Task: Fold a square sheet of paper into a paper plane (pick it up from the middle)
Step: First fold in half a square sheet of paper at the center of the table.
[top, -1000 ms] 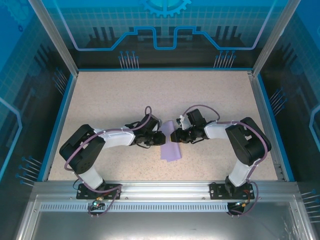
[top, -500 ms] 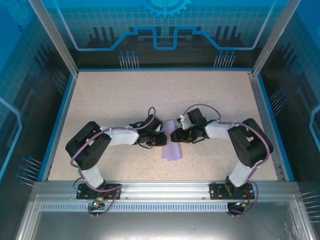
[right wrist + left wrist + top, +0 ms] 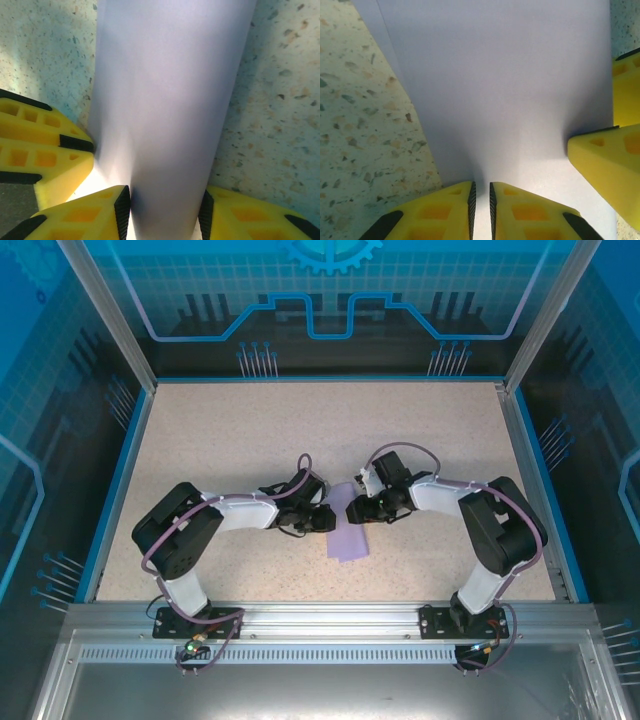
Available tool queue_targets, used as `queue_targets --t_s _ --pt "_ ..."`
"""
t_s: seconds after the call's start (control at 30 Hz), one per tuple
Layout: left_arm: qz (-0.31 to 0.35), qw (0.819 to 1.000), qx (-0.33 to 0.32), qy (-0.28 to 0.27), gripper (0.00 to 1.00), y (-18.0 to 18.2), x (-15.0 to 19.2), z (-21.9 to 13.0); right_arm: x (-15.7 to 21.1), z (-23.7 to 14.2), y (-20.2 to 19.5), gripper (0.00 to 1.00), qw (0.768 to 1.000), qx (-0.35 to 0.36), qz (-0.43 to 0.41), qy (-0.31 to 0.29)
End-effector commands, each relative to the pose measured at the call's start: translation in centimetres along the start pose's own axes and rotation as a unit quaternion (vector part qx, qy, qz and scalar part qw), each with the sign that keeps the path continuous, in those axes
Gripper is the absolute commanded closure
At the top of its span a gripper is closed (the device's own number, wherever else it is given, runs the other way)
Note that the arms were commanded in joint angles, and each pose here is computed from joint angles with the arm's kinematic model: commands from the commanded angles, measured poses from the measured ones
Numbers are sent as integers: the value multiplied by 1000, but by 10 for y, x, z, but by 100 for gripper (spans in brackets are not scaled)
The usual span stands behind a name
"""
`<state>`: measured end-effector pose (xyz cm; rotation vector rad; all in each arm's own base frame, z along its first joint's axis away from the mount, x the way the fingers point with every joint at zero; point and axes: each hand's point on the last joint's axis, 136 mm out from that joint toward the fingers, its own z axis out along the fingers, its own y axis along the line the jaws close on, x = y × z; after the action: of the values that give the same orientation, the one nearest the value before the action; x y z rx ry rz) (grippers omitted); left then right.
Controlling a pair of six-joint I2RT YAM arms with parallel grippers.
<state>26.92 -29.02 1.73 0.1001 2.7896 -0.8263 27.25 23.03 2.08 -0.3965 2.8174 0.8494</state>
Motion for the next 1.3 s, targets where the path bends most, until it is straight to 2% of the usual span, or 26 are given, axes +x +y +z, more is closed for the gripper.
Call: queue_targets --t_s 0.0,0.03,0.17,0.43,0.67,1.27 --pt "16 1000 18 -1 80 -17 -4 -11 10 -4 -7 58 999 30 -17 24" --pt "19 1000 19 -2 80 -19 -6 -13 0 -8 -1 57 999 28 -26 14" --pt "27 999 17 1 79 -23 -9 -16 -1 -11 -1 55 999 33 -34 16" --pt "40 999 7 -16 77 -31 -22 -32 2 -12 -5 59 996 59 -59 32" --pt "41 999 -19 -26 75 -22 -29 -45 5 -14 -6 60 992 72 -88 47" --pt "15 998 -31 -54 75 -3 -41 -64 7 -6 5 63 984 80 -142 75"
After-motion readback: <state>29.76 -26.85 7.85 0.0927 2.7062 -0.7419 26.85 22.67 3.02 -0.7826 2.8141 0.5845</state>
